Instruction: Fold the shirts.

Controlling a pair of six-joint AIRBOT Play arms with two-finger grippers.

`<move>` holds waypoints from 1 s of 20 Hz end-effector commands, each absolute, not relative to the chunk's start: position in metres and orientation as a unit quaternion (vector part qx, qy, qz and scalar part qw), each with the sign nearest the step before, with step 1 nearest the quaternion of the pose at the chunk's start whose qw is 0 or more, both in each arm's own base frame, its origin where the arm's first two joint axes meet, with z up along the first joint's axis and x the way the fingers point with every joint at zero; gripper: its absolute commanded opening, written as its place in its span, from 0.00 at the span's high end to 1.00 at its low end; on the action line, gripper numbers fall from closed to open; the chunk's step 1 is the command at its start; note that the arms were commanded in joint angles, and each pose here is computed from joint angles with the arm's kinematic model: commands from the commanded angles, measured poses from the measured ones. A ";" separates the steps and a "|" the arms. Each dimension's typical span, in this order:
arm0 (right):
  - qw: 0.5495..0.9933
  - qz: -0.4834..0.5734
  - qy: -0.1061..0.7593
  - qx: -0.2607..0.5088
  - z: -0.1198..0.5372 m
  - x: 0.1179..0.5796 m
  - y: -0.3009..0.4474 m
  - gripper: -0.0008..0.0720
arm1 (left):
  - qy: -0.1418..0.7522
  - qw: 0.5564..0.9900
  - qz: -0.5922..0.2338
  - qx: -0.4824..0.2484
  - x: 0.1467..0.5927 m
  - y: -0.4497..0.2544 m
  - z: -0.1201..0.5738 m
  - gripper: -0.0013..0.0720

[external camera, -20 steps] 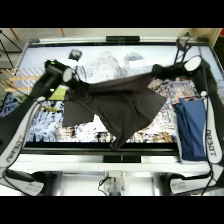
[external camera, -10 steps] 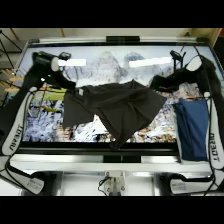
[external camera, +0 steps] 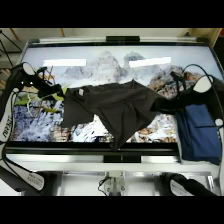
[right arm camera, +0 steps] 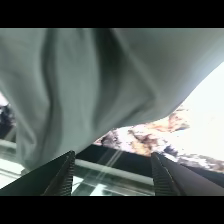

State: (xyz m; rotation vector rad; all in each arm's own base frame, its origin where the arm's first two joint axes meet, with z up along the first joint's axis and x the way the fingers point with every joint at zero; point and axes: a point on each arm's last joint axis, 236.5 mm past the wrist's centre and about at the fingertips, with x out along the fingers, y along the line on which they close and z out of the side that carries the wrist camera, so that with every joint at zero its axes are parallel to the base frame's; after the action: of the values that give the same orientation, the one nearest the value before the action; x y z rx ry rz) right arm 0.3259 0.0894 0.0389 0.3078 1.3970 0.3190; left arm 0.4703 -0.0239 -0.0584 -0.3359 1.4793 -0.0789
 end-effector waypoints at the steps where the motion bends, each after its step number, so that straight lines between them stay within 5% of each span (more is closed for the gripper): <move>1: 0.750 0.154 0.624 0.157 0.044 0.315 0.097 0.19 | 0.659 0.725 -0.039 -0.195 0.486 -0.029 -0.087 0.16; 7: 0.734 0.144 0.645 0.157 0.040 0.304 0.094 0.18 | 0.636 0.745 -0.061 -0.189 0.507 -0.051 -0.109 0.17; 8: 0.724 0.144 0.655 0.158 0.036 0.297 0.094 0.17 | 0.629 0.752 -0.062 -0.187 0.511 -0.054 -0.108 0.38; 9: 0.714 0.143 0.666 0.160 0.030 0.290 0.095 0.08 | 0.628 0.753 -0.064 -0.185 0.512 -0.058 -0.107 0.72; 10: 0.702 0.140 0.679 0.164 0.020 0.282 0.095 0.08 | 0.629 0.752 -0.066 -0.183 0.511 -0.060 -0.107 0.90; 14: 0.690 0.152 0.699 0.110 -0.024 0.257 0.126 0.08 | 0.633 0.752 -0.087 -0.164 0.503 -0.062 -0.091 0.93; 20: 0.670 0.245 0.688 0.135 -0.059 0.242 0.244 0.08 | 0.644 0.743 -0.117 -0.138 0.481 -0.066 -0.054 0.93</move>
State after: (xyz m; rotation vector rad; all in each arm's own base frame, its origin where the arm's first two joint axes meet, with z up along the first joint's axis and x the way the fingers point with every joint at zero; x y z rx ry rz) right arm 0.2476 0.1943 -0.0447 0.2623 1.5740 0.4693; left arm 0.4915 -0.0633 -0.0701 -0.3257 1.3978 -0.2228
